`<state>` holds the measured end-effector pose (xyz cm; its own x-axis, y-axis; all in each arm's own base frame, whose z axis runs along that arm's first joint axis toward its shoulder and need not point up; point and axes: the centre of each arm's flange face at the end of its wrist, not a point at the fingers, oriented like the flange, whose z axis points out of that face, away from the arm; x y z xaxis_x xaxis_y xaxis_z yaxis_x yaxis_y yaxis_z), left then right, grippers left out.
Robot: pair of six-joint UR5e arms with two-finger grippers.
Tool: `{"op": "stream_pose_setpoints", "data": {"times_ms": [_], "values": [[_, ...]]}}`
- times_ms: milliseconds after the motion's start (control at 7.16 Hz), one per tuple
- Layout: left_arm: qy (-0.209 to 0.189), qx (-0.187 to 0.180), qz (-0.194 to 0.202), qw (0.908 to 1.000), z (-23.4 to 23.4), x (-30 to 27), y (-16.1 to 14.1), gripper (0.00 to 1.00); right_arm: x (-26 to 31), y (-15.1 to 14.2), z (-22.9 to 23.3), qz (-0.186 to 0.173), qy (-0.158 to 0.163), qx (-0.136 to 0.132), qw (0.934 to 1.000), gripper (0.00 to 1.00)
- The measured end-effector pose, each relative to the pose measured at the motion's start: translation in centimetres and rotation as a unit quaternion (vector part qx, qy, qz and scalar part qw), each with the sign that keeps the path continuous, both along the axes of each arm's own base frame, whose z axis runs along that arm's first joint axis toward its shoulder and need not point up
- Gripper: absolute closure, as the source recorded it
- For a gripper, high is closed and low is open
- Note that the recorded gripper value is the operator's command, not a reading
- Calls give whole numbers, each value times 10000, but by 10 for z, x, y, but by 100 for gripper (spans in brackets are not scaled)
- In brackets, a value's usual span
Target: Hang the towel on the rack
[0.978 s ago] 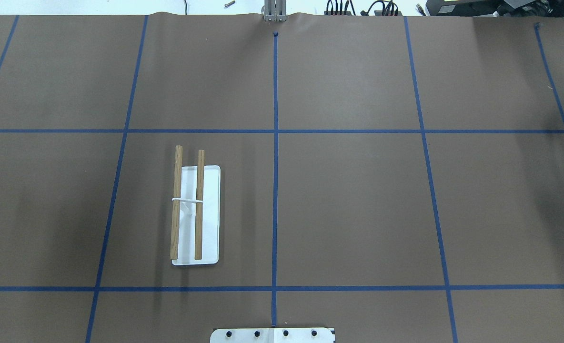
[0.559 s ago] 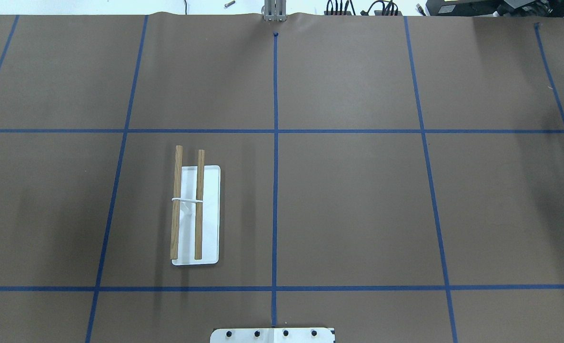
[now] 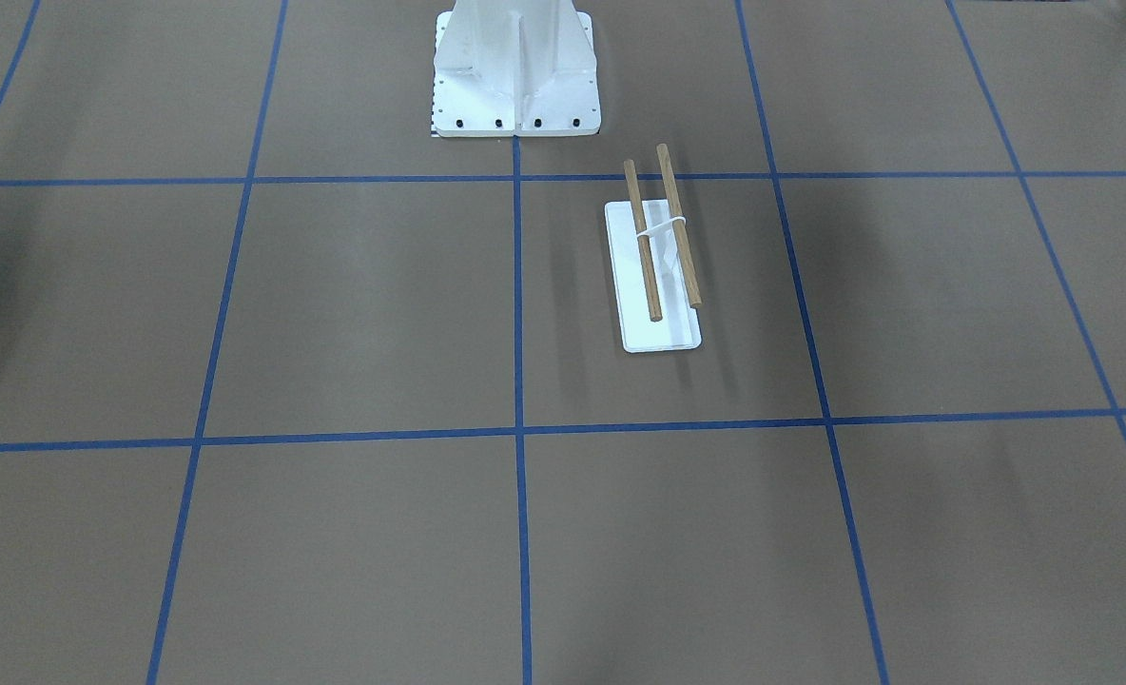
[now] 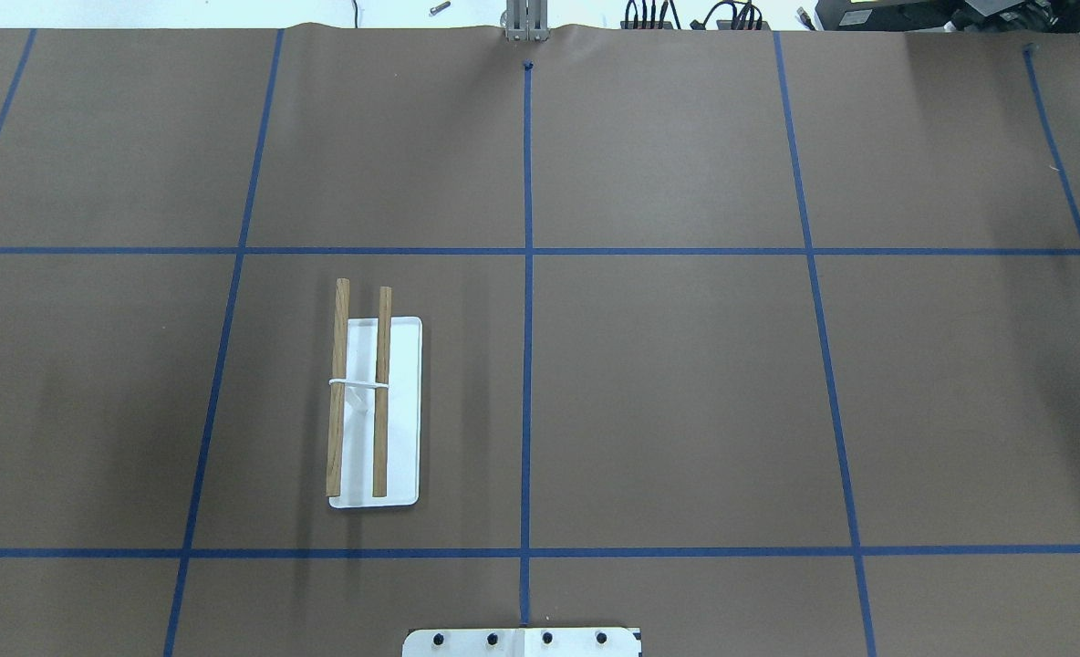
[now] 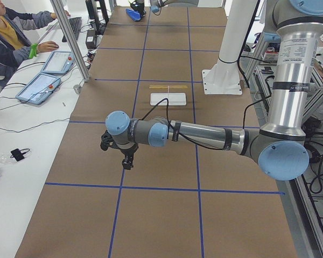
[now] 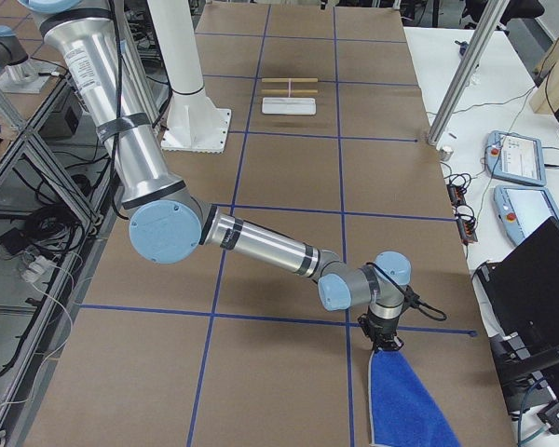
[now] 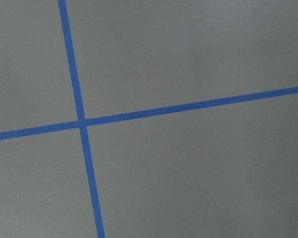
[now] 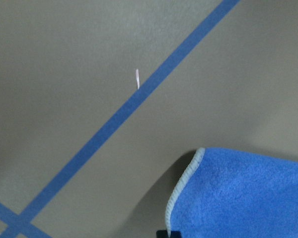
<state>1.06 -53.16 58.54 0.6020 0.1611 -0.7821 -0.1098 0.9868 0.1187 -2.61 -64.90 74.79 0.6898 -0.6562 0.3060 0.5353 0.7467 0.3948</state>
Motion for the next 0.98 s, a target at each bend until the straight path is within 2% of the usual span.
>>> {"op": "stream_pose_setpoints", "data": {"times_ms": [140,419,699,978], "values": [[19,12,-33,10000,-7,1,-4,2,8,0,-24,301,-325,-65,9990,100],[76,12,-165,9998,-46,20,-27,2,6,2,-88,888,-989,-230,9909,100],[196,-127,-369,9990,-107,59,-50,2,-25,3,-165,1321,-1599,-410,9774,100],[426,-389,-721,9957,-159,99,-58,2,-79,16,-257,1659,-2077,-572,9623,100]]}}
